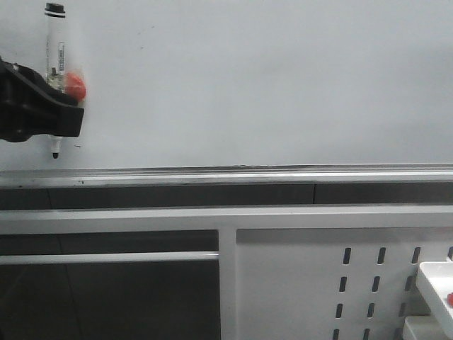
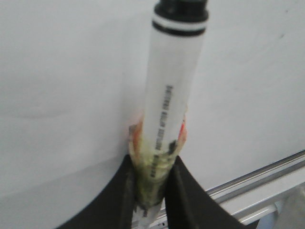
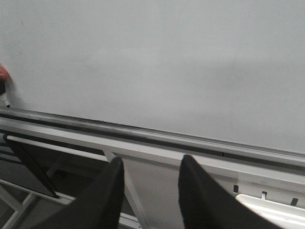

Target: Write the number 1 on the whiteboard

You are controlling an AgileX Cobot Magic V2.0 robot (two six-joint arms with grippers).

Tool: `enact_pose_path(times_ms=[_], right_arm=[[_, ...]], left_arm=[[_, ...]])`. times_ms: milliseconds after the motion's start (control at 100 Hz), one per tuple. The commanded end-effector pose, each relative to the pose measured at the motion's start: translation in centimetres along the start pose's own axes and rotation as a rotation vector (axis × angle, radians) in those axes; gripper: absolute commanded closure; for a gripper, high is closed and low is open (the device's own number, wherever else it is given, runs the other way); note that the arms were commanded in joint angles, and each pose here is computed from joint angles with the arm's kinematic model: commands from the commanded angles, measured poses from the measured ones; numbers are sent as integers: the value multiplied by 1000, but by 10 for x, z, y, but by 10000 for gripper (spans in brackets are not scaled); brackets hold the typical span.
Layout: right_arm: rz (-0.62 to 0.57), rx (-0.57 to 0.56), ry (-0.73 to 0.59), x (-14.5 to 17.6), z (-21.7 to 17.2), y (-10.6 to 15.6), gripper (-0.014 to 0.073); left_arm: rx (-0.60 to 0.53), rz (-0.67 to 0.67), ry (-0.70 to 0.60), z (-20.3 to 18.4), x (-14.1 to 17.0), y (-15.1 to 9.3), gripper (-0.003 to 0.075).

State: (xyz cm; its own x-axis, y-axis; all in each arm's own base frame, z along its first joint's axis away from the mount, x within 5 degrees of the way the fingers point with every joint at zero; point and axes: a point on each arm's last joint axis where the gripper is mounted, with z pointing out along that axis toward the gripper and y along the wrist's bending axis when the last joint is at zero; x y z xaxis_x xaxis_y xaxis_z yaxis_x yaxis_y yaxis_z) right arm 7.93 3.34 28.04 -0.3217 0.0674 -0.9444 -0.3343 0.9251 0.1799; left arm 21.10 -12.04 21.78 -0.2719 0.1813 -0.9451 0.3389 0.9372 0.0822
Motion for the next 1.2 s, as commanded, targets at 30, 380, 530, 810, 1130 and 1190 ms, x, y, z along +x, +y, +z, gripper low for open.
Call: enact_pose_path(times_ms=[30,380,530,810,1130,1190], right_arm=[[-12,-7,-49,-14,-2,2,349],[-371,-391,-78,-62,-15,49,349],[-526,-520,-11,-76,4,76,293],[-631,-630,127,-76,44,116,231],[-611,-637,12,-84,52,131,232],[-607,-639,22,-82,54,132,237]], left_arm=[[-3,34,-153,-6,-27,1,740],[528,540,-305,-76,-54,-75,740],[638,697,-252,-87,-57,-93,740],[648,719,-244,-89,-67,-95,740],[649,723,-233,-89,-66,-95,740],[649,723,-233,-89,-66,-95,740]])
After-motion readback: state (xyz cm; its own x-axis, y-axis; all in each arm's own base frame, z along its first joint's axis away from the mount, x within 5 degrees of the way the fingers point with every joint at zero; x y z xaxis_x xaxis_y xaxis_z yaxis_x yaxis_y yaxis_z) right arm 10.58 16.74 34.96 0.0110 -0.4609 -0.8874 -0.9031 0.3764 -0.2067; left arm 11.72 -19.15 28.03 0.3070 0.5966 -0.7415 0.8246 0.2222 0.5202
